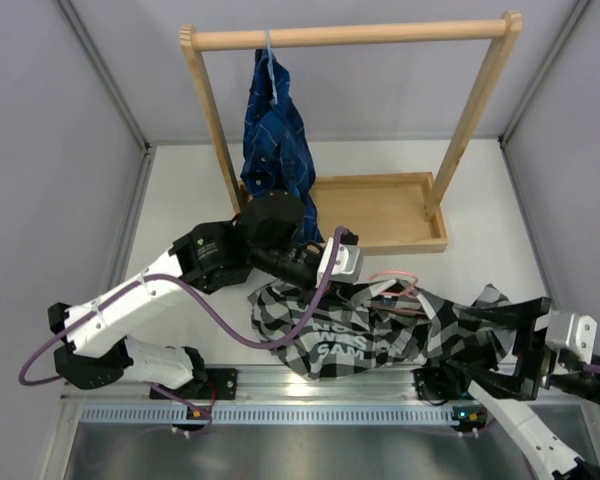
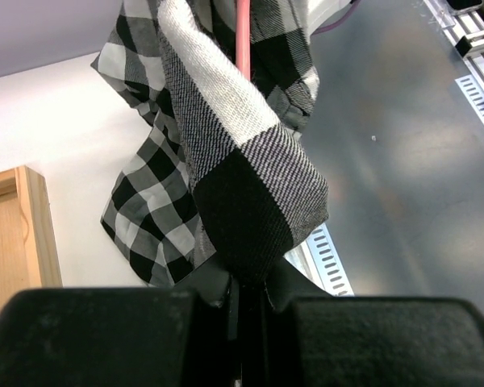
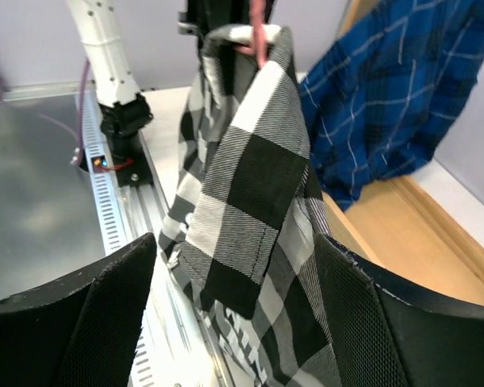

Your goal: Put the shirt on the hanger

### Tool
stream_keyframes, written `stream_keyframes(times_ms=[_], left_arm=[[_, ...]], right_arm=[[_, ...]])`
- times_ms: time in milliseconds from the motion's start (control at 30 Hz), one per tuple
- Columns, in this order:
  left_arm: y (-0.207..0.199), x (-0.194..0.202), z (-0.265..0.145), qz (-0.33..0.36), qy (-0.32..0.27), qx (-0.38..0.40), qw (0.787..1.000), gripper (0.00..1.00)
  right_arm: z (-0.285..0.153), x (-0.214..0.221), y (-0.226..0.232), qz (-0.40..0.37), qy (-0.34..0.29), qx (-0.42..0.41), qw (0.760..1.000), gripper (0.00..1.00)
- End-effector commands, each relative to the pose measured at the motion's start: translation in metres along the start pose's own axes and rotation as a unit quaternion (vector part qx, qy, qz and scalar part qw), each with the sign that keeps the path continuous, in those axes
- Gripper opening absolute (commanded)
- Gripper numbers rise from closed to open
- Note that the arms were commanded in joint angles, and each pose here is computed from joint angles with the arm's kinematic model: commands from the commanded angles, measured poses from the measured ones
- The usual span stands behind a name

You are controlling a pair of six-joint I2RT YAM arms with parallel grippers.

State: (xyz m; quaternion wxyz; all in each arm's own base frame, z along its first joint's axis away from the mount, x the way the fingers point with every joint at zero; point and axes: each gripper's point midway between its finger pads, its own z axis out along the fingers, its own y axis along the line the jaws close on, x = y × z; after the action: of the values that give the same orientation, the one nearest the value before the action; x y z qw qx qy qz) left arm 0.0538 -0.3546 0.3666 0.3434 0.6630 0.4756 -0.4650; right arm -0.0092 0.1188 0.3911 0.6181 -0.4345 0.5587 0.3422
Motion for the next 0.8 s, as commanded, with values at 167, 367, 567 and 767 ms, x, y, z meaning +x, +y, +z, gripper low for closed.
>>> stream_keyframes(times_ms=[167, 367, 567, 767], left_arm=[[-0.005, -0.024, -0.016, 0.043, -0.025, -0.004, 0.999, 0.00], [0.002, -0.019, -0.014, 0.036, -0.009, -0.017, 0.999, 0.00], [-0.007, -0.031, -0.019, 0.054, -0.026, 0.001, 0.998, 0.00], [-0.014, -0.033, -0.020, 0.051, -0.032, 0.016, 0.998, 0.00]], right_arm=[[0.005, -0.013, -0.024, -0.015, 0.022, 0.031, 0.999, 0.74], [0.007, -0.032, -0.025, -0.030, 0.003, 0.022, 0.999, 0.75], [0.036, 0.016, -0.024, 0.045, 0.070, -0.039, 0.996, 0.74], [0.049, 0.023, -0.033, 0.043, 0.069, -0.044, 0.996, 0.59]])
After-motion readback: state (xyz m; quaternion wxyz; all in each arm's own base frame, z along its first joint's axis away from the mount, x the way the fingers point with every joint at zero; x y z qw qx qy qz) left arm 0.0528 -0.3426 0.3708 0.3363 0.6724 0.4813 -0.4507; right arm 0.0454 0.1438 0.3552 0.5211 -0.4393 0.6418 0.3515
